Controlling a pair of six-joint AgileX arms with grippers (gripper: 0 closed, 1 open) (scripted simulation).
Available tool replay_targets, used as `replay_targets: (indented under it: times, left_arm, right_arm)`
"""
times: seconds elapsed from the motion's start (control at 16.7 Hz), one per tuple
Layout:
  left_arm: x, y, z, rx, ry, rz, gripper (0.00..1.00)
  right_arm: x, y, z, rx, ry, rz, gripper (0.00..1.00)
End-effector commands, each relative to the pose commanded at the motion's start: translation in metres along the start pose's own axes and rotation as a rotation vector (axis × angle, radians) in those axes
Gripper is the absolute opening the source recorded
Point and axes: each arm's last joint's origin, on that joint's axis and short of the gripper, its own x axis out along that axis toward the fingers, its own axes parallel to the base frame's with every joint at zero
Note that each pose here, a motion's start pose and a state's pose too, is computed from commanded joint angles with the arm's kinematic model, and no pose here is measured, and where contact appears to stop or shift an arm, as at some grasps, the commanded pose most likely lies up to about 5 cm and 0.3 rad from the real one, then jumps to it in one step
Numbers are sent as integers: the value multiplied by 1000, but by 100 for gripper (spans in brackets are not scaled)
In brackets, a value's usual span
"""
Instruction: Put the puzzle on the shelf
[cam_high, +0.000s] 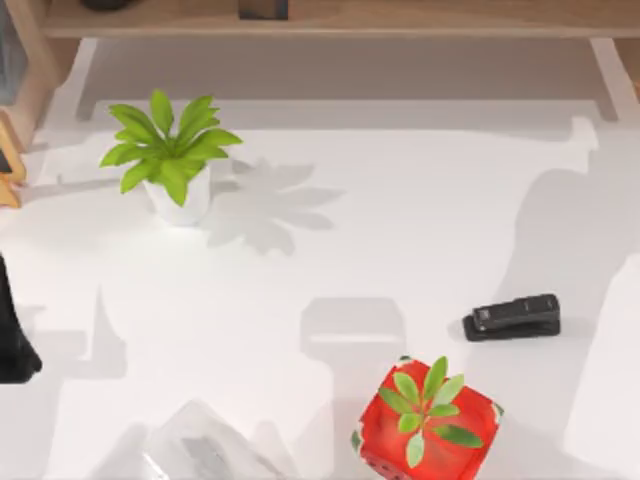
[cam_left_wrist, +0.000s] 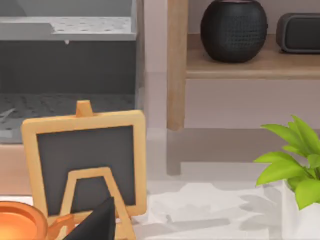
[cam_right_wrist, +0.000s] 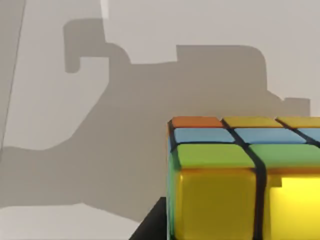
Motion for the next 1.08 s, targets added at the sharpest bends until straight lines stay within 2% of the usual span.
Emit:
replay_targets:
  times: [0.48,0.66,0.84,0.96,1.08]
  left_arm:
    - [0,0,0,0,0,0,100]
    - [0,0,0,0,0,0,100]
    - [0,0,0,0,0,0,100]
    - [0,0,0,0,0,0,100]
    - [0,0,0,0,0,0,100]
  right_arm:
    - [-12,-1,3,8,-14,-10,0]
    - [-31,7,4,-7,-32,-35,0]
    - [-70,36,6,-58,-82,-94,0]
    - [-97,70,7,-121,-138,-140,0]
    - [-106,114,10,-207,-189,-170,0]
